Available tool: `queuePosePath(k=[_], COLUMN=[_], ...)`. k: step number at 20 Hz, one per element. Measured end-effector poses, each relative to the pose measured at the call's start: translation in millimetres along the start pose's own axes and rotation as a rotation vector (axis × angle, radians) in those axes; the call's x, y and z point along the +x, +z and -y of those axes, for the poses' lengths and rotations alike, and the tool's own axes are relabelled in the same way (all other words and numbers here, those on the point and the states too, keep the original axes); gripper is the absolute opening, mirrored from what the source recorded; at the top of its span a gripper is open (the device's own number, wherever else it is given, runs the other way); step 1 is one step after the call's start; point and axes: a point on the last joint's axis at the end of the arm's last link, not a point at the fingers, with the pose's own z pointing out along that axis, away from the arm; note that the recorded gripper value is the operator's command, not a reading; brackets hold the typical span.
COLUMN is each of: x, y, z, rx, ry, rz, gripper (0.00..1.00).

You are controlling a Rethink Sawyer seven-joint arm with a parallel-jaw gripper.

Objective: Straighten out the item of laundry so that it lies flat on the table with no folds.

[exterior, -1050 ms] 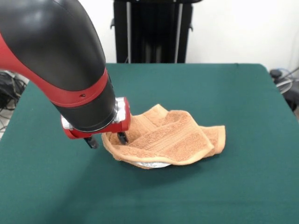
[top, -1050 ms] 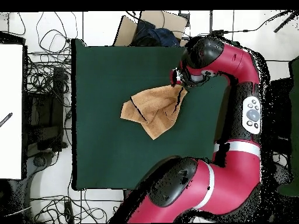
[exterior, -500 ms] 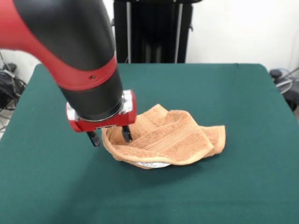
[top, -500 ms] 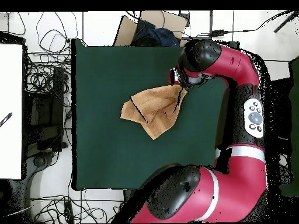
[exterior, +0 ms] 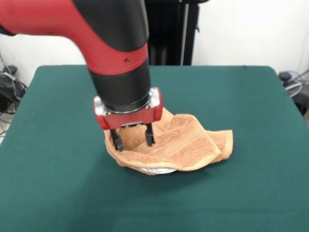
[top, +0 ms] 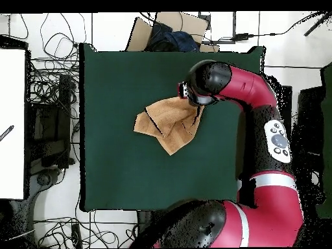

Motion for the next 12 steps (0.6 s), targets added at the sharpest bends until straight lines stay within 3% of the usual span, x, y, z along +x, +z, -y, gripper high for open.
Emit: queuePosePath(k=[12], x=[43.6], y=[-6.4], z=[-39.3], rx=[-0.01], ry=[-0.037], rz=[-0.048], gripper=[1.0])
